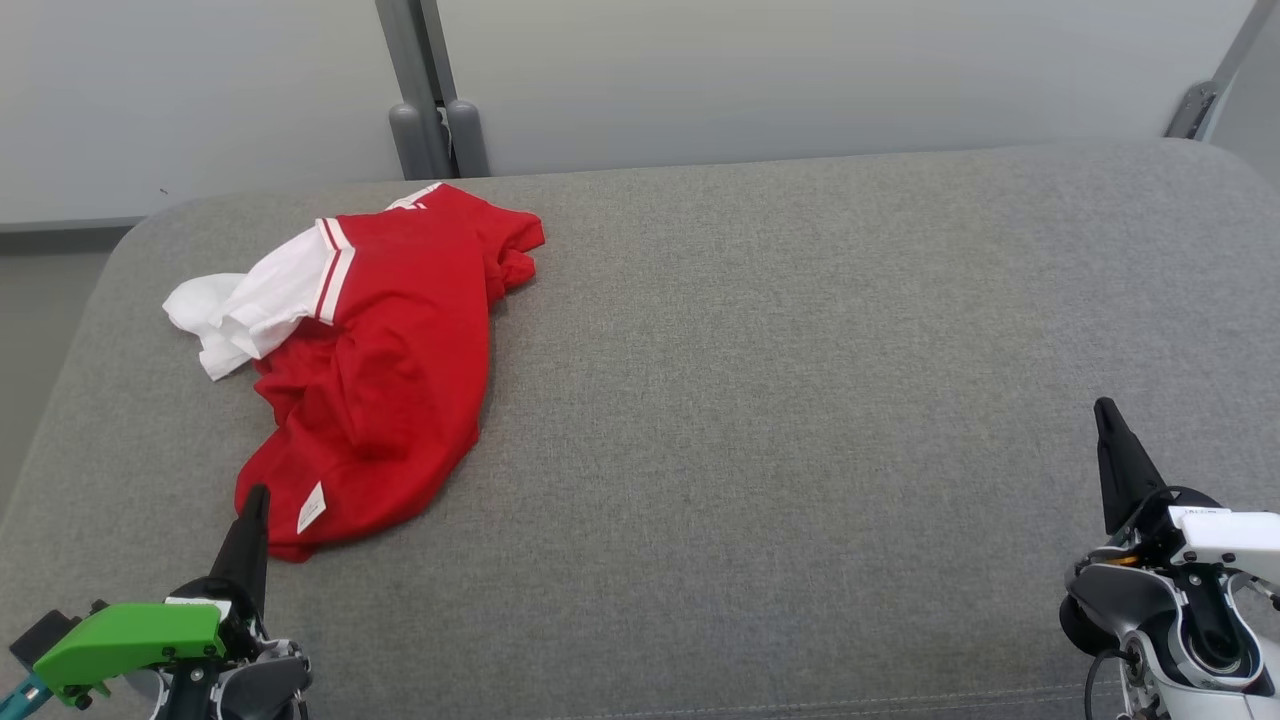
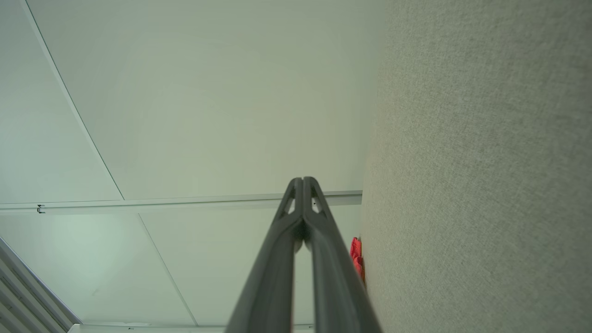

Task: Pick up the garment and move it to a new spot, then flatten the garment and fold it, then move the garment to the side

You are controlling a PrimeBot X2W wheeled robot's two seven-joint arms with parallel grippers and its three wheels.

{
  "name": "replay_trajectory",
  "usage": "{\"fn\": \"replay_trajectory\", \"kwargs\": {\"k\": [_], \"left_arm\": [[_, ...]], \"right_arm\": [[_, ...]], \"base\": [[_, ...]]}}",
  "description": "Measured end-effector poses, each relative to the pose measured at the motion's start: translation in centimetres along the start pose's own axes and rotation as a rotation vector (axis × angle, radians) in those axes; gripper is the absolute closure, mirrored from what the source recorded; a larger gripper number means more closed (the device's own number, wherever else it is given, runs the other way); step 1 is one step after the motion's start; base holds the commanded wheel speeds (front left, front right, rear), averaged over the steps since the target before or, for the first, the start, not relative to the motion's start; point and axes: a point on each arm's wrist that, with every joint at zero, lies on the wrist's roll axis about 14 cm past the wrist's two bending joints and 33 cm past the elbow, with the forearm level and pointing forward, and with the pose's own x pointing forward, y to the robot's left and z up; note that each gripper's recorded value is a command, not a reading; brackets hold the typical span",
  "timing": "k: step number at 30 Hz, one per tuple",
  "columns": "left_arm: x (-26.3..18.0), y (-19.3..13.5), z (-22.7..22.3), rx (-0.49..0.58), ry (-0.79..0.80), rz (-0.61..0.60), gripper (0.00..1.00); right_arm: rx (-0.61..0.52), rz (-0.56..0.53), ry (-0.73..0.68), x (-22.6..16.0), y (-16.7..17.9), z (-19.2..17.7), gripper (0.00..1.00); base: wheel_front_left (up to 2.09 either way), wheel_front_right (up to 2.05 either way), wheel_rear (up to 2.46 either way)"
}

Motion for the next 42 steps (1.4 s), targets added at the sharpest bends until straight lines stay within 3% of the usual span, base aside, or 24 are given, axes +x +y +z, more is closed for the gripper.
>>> {"fn": "replay_trajectory", "kwargs": {"k": [42], "left_arm": [[0.00,0.00,-0.02,-0.004,-0.002,0.000,1.00]], "right_arm": [[0.001,0.000,0.000,0.00,-0.01,-0.02,1.00]], "base": [[0.00,0.00,0.00]]}}
